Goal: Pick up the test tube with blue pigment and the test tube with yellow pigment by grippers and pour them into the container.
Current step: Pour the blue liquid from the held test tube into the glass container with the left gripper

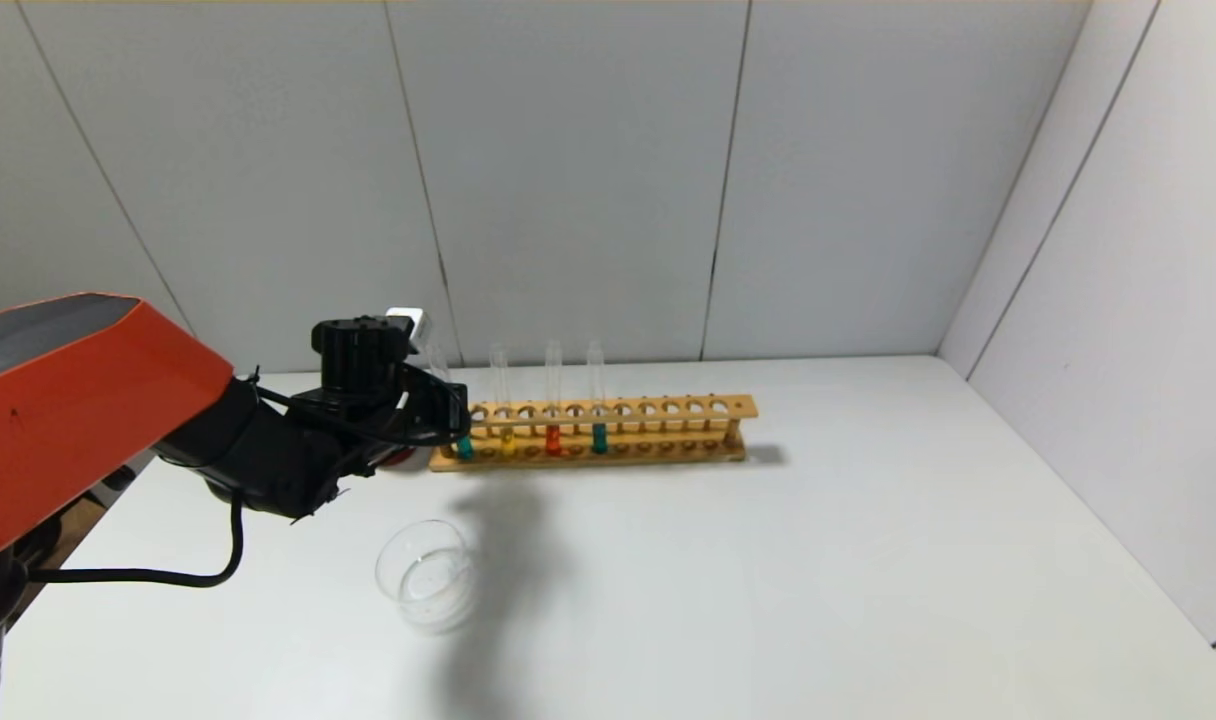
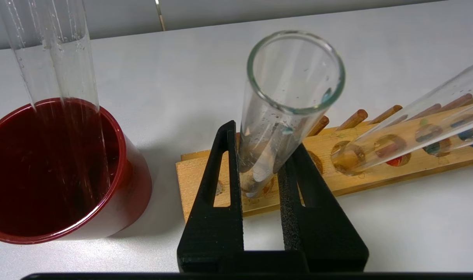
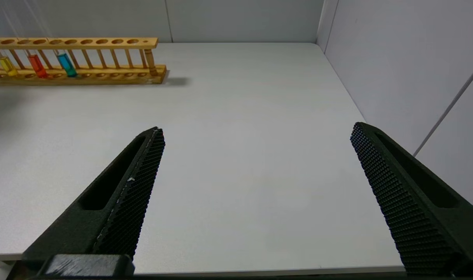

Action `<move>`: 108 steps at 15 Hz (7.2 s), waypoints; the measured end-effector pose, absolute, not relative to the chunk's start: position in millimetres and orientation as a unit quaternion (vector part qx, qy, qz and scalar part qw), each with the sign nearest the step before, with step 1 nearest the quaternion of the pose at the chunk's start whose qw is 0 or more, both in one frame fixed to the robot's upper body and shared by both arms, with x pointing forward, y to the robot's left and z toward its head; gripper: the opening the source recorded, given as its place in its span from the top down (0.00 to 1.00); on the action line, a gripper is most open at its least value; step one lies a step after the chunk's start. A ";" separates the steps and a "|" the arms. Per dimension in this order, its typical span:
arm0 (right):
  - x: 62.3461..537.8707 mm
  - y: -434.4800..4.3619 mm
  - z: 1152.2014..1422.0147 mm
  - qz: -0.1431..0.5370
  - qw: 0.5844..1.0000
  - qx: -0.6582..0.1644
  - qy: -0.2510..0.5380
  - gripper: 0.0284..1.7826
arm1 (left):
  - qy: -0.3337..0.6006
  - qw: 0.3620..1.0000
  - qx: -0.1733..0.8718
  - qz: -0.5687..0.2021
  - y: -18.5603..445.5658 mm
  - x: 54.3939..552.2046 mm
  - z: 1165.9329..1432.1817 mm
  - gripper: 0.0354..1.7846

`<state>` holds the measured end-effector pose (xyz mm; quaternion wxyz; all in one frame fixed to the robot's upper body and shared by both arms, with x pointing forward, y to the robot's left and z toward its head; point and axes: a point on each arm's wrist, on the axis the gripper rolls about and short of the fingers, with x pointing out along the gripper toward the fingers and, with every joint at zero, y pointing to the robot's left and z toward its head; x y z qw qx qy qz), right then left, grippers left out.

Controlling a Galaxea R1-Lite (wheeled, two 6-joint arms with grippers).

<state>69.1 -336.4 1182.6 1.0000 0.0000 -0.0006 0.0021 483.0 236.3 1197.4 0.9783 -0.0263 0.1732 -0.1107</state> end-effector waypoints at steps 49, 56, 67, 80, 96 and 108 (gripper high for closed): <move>69.1 -336.4 1182.6 0.002 1.000 0.000 -0.001 0.02 | 0.077 0.866 0.427 -0.248 339.4 317.3 1280.0 0.84; 69.1 -336.4 1182.6 0.002 1.000 0.000 -0.001 0.02 | 0.072 0.805 0.524 -0.268 341.7 318.4 1264.8 0.84; 69.1 -336.4 1182.6 0.002 1.000 0.000 -0.001 0.02 | 0.081 0.731 0.618 -0.277 345.5 323.3 1243.2 0.84; 69.1 -336.4 1182.6 0.002 1.000 0.000 -0.001 0.02 | 0.024 0.697 0.665 -0.269 337.9 371.2 1217.3 0.84; 69.1 -336.4 1182.6 0.003 1.000 0.000 -0.001 0.02 | -0.002 0.628 0.726 -0.281 322.4 396.6 1208.3 0.84; 69.1 -336.4 1182.6 0.003 1.000 0.000 -0.001 0.02 | -0.010 0.608 0.742 -0.283 322.2 393.8 1206.1 0.84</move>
